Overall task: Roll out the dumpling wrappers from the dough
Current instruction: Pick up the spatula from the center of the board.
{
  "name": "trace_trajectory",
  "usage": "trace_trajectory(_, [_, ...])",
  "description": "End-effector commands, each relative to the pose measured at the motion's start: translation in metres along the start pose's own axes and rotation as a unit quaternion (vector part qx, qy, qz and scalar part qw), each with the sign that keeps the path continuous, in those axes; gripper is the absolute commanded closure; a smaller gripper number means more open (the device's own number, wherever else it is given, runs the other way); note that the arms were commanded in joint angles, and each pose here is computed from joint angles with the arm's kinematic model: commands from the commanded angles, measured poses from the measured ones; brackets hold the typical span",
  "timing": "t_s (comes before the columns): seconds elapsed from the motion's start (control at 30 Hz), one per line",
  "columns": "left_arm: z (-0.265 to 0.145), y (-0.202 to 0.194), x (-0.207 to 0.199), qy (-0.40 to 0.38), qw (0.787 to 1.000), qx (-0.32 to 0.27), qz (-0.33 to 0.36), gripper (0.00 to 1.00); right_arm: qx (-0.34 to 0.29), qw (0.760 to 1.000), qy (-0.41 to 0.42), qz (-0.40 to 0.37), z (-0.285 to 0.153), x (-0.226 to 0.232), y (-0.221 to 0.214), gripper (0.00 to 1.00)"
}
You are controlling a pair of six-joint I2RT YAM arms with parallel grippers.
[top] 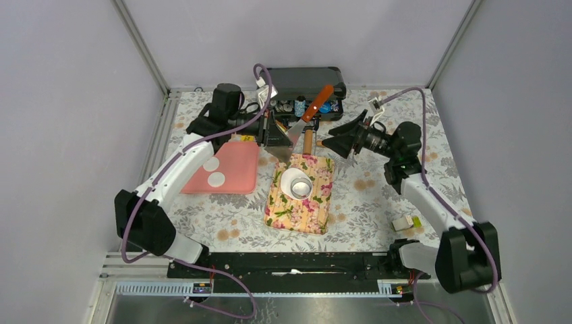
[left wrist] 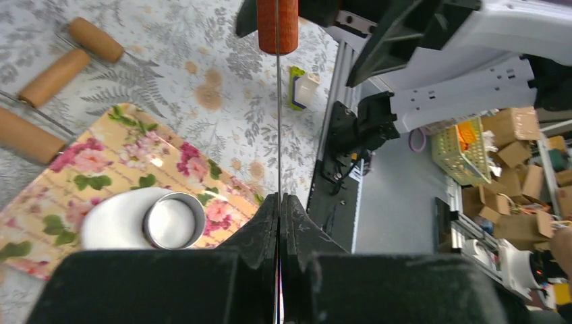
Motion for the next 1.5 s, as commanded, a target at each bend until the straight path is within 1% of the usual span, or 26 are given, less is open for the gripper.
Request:
trace_trajectory(0.0, [0.005, 0.005, -0.014, -0.067, 0.997, -0.029, 0.008, 1.00, -0.014, 0.991, 0.126, -0.028, 0.002, 0.039, 0.014, 0.12])
trace_trajectory(0.07, [0.009, 0.001, -0.012, -0.068, 0.997, -0.029, 0.000, 1.00, -0.027, 0.989, 0.137, -0.041, 0.001, 0.040, 0.013, 0.12])
trace_trajectory(0.17, [0.018, -0.006, -0.014, -0.077, 0.997, -0.022, -0.013, 1.00, -0.026, 0.988, 0.144, -0.045, 0.003, 0.041, 0.009, 0.12])
trace_trajectory(0.4, [0.033, -0.016, -0.030, -0.115, 0.993, -0.005, -0.020, 1.00, -0.041, 0.992, 0.119, -0.003, 0.014, 0.025, 0.010, 0.13])
trace_trajectory(0.53, [0.039, -0.020, -0.037, -0.131, 0.991, 0.004, -0.023, 1.00, -0.045, 0.990, 0.130, 0.026, 0.015, 0.028, 0.013, 0.13])
trace_trajectory(0.63, [0.042, -0.023, -0.039, -0.134, 0.991, 0.007, -0.021, 1.00, -0.050, 0.989, 0.133, 0.029, 0.014, 0.032, 0.016, 0.14])
trace_trajectory(0.7, [0.044, -0.025, -0.039, -0.133, 0.991, 0.010, -0.024, 1.00, -0.053, 0.989, 0.133, 0.034, 0.013, 0.034, 0.018, 0.17])
trace_trajectory(0.73, [0.045, -0.026, -0.038, -0.134, 0.991, 0.011, -0.025, 1.00, -0.055, 0.989, 0.135, 0.036, 0.012, 0.036, 0.018, 0.20])
trace_trajectory(0.77, [0.046, -0.027, -0.037, -0.134, 0.991, 0.012, -0.027, 1.00, -0.055, 0.988, 0.136, 0.039, 0.012, 0.037, 0.019, 0.26])
trace_trajectory(0.83, [0.047, -0.028, -0.036, -0.133, 0.991, 0.014, -0.030, 1.00, -0.055, 0.988, 0.137, 0.049, 0.012, 0.038, 0.020, 0.48])
trace_trajectory(0.9, [0.048, -0.028, -0.035, -0.133, 0.991, 0.014, -0.031, 1.00, -0.051, 0.987, 0.139, 0.058, 0.012, 0.039, 0.020, 0.72])
trace_trajectory(0.97, [0.048, -0.028, -0.034, -0.132, 0.991, 0.013, -0.032, 1.00, -0.050, 0.987, 0.139, 0.065, 0.013, 0.039, 0.020, 0.88])
trace_trajectory(1.0, [0.048, -0.027, -0.034, -0.130, 0.991, 0.013, -0.031, 1.00, -0.050, 0.987, 0.139, 0.069, 0.013, 0.039, 0.020, 0.99])
trace_trajectory(1.03, [0.049, -0.027, -0.033, -0.127, 0.991, 0.012, -0.031, 1.00, -0.049, 0.986, 0.139, 0.072, 0.012, 0.040, 0.020, 1.00])
trace_trajectory(1.07, [0.049, -0.025, -0.032, -0.120, 0.992, 0.009, -0.030, 0.96, -0.047, 0.986, 0.140, 0.071, 0.012, 0.041, 0.021, 1.00])
trace_trajectory(1.1, [0.048, -0.024, -0.029, -0.109, 0.994, 0.008, -0.029, 0.85, -0.042, 0.987, 0.138, 0.068, 0.012, 0.042, 0.020, 1.00])
trace_trajectory(1.2, [0.040, -0.017, -0.014, -0.074, 0.997, 0.005, -0.025, 0.33, -0.027, 0.992, 0.124, 0.015, 0.012, 0.041, 0.021, 1.00])
trace_trajectory(1.23, [0.035, -0.012, -0.008, -0.058, 0.998, 0.003, -0.023, 0.18, -0.020, 0.994, 0.108, -0.004, 0.013, 0.038, 0.021, 1.00])
trace_trajectory(1.27, [0.028, -0.007, 0.003, -0.034, 0.999, -0.001, -0.019, 0.06, -0.011, 0.995, 0.098, -0.029, 0.012, 0.037, 0.021, 1.00])
trace_trajectory(1.3, [0.019, -0.004, 0.015, -0.006, 1.000, -0.003, -0.018, 0.02, -0.002, 0.995, 0.084, -0.047, 0.012, 0.034, 0.021, 1.00])
trace_trajectory(1.33, [0.011, 0.000, 0.027, 0.020, 1.000, -0.004, -0.016, 0.01, 0.006, 0.996, 0.062, -0.067, 0.011, 0.029, 0.021, 1.00])
trace_trajectory(1.37, [0.003, 0.000, 0.043, 0.054, 0.999, 0.000, -0.009, 0.01, 0.014, 0.994, 0.037, -0.102, 0.010, 0.024, 0.021, 1.00])
trace_trajectory(1.47, [-0.011, -0.017, 0.091, 0.185, 0.981, 0.051, -0.014, 0.01, 0.054, 0.982, -0.043, -0.174, 0.000, 0.000, 0.015, 1.00])
Point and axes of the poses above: each gripper's point midway between its finger pads, its own z axis out along the fingers, its own x axis along the line the jaws close on, y = z × x, the point moved 2 cm from there along -z, back along the fingers, and after that the axes turned 9 degrees about z, right-handed, at the moved point
